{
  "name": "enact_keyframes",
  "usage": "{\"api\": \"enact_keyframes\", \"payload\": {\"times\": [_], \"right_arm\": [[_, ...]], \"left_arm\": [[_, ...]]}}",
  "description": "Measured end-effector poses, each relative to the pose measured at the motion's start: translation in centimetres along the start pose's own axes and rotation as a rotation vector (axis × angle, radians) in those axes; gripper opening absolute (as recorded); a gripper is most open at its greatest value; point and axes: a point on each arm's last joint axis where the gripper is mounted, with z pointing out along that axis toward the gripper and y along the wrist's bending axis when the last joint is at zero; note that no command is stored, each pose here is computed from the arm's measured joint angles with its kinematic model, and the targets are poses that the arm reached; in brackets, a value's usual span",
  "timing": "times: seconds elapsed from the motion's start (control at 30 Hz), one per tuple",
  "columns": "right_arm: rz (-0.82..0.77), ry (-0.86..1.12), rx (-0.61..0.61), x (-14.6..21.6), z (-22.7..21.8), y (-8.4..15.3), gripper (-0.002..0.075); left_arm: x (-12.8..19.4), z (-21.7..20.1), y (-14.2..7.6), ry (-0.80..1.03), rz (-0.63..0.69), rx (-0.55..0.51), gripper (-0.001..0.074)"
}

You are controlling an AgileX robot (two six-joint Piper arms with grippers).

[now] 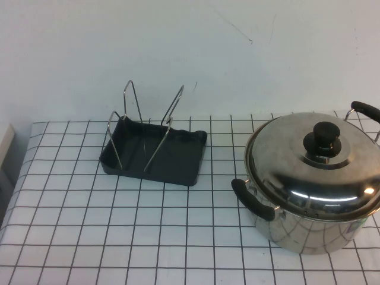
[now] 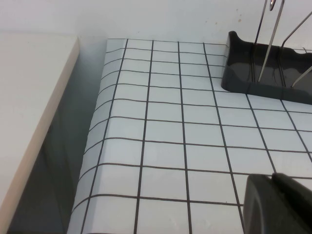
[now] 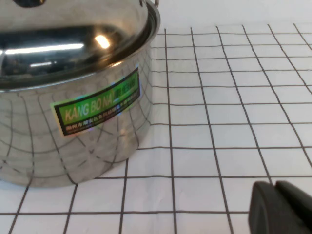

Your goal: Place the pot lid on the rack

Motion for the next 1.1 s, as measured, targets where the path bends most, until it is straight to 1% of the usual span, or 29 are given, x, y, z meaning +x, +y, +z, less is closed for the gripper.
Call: {"api": "enact_keyframes", "payload": {"times": [1.1], "right_arm": [[-0.023, 0.000, 0.000, 0.00, 0.00, 0.00, -0.0003]], "left_arm": [[-0.06, 0.00, -0.01, -0.007, 0.000, 0.001, -0.0003]]}}
